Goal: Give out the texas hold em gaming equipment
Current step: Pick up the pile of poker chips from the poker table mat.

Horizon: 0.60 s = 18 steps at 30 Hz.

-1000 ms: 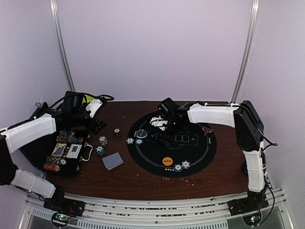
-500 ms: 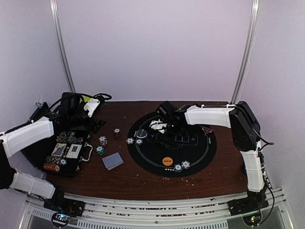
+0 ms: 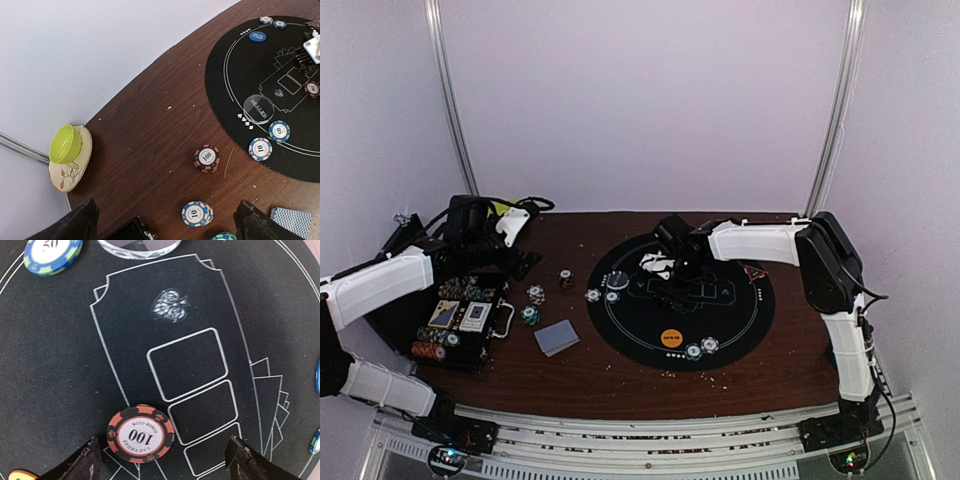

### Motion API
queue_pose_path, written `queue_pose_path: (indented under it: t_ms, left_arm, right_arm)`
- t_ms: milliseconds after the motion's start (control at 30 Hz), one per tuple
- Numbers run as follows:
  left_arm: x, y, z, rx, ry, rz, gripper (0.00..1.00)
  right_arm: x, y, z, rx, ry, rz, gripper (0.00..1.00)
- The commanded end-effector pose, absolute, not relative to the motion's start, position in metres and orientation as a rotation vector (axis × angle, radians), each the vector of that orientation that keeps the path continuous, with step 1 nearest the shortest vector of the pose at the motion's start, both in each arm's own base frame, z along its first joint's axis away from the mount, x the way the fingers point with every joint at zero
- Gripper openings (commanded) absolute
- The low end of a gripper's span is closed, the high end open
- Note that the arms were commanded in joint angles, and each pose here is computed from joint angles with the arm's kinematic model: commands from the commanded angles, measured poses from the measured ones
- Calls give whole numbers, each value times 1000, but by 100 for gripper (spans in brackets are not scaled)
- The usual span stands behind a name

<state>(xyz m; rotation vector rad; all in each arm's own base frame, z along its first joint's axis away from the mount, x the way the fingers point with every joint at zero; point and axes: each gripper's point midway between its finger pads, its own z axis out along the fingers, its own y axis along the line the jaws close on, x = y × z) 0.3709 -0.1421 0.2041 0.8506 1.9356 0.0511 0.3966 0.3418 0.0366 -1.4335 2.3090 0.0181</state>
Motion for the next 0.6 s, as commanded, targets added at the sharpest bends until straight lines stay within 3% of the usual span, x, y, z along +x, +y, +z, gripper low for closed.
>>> queue_pose_path:
  t_ms: [0, 333, 467, 567]
  left_arm:
    - [376, -142, 216, 812, 1889, 45, 98]
    - [376, -141, 214, 814, 1890, 48, 98]
    - [376, -141, 214, 813, 1889, 48, 98]
    - [376, -141, 214, 812, 1889, 51, 98]
  right_arm:
    - [400, 340, 28, -1443, 2336, 28, 85]
    - [387, 344, 17, -1512, 2375, 141, 75]
    - [381, 347, 15, -1538, 2381, 182, 64]
    - [378, 346, 12, -1552, 2396, 198, 62]
